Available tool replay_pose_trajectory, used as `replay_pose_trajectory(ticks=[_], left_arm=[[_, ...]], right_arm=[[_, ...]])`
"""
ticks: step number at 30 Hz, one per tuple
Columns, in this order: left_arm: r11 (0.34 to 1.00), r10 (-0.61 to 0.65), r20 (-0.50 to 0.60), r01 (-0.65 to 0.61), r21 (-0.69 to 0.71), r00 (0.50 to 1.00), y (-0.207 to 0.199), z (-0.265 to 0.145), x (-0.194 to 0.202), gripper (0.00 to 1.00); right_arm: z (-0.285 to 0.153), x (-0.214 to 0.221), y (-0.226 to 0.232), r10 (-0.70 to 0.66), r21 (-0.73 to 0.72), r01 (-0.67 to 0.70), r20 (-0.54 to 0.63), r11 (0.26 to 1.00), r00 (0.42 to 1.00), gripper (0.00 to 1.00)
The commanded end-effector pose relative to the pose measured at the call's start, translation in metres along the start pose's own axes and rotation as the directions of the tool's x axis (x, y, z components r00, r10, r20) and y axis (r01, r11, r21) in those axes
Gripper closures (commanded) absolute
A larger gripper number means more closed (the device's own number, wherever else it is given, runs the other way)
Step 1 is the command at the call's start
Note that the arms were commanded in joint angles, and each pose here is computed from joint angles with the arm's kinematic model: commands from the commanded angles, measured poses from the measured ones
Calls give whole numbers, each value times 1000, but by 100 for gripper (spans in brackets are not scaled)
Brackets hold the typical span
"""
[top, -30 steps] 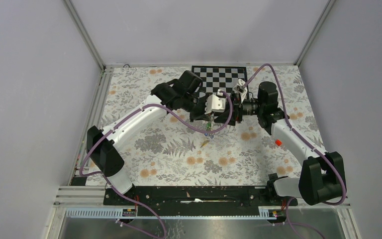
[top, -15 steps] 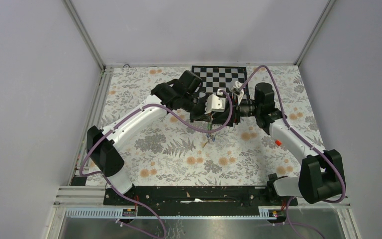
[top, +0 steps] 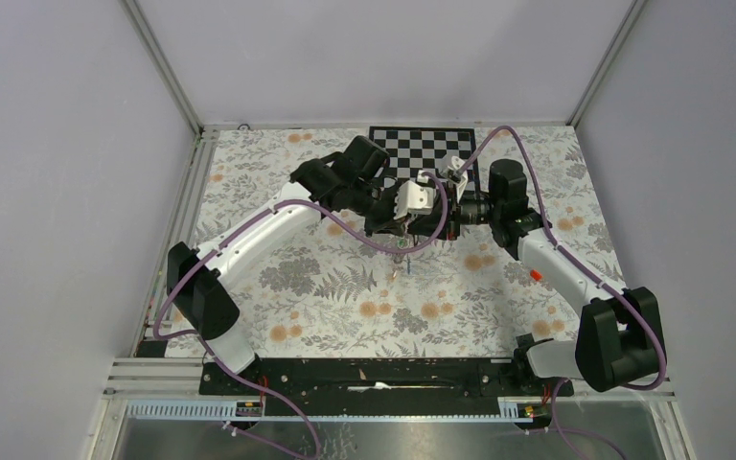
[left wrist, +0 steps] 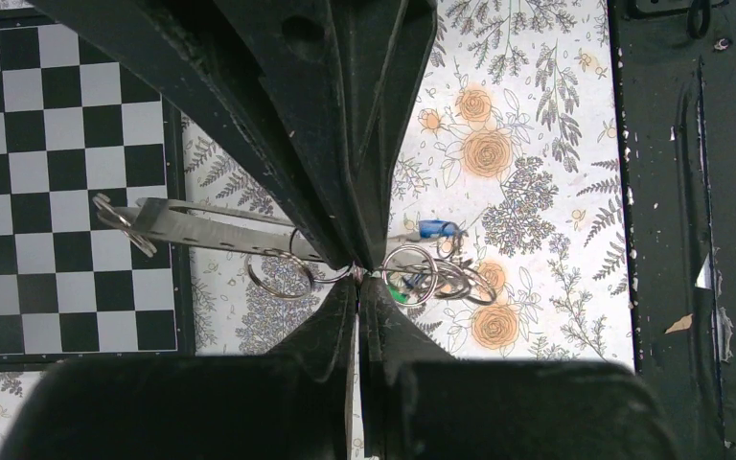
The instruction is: Put the keys on the keyring
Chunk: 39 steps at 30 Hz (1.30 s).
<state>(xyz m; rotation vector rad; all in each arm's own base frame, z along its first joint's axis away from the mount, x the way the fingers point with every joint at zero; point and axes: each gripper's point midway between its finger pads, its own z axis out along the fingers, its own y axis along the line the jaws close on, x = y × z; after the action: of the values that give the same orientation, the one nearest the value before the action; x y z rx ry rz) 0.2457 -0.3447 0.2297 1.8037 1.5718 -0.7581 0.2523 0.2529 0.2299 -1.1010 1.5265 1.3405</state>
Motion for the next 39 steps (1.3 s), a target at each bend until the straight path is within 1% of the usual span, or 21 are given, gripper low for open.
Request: replay_pose_trajectory(ticks=[1,3,5,8,11,13,15,20,33,39], left_arm=[[998,60,120,-57,-26,991,4,-12,-36,100],[999,51,125,-48,-24,991,4,-11,-37,100],[999,43,134,-41,-22,990,4,-12,-38,96],[1000,21,162,-19,-11,987,6,-17,-38,84],[999,-21,221,14,29,975,7,-26,-37,74],[998,-39,264,24,62,964,6,-33,-36,69],[997,-36,298,14,77,954,5,-37,-35,67],[996,-19,322,-10,87,947,3,-37,-28,66],[989,-81,405,23,146,911,8,-40,-36,67],[985,-96,414,28,168,905,5,-39,-35,75]], right_arm=[[6,-6,0,-21,-7,21,6,1000,1000,90],[6,-7,-1,-19,-3,19,13,1000,1000,100],[7,-10,-1,-18,-1,18,20,1000,1000,100],[6,-19,1,-8,-10,9,33,1000,999,100],[4,-30,3,14,-25,-12,54,1000,998,100],[3,-35,5,28,-37,-26,70,999,997,100],[2,-39,6,45,-44,-41,84,998,995,100],[-1,-42,4,65,-46,-60,110,997,992,100],[-5,-46,5,77,-65,-67,153,996,985,100],[-6,-48,5,84,-70,-73,166,995,983,100]])
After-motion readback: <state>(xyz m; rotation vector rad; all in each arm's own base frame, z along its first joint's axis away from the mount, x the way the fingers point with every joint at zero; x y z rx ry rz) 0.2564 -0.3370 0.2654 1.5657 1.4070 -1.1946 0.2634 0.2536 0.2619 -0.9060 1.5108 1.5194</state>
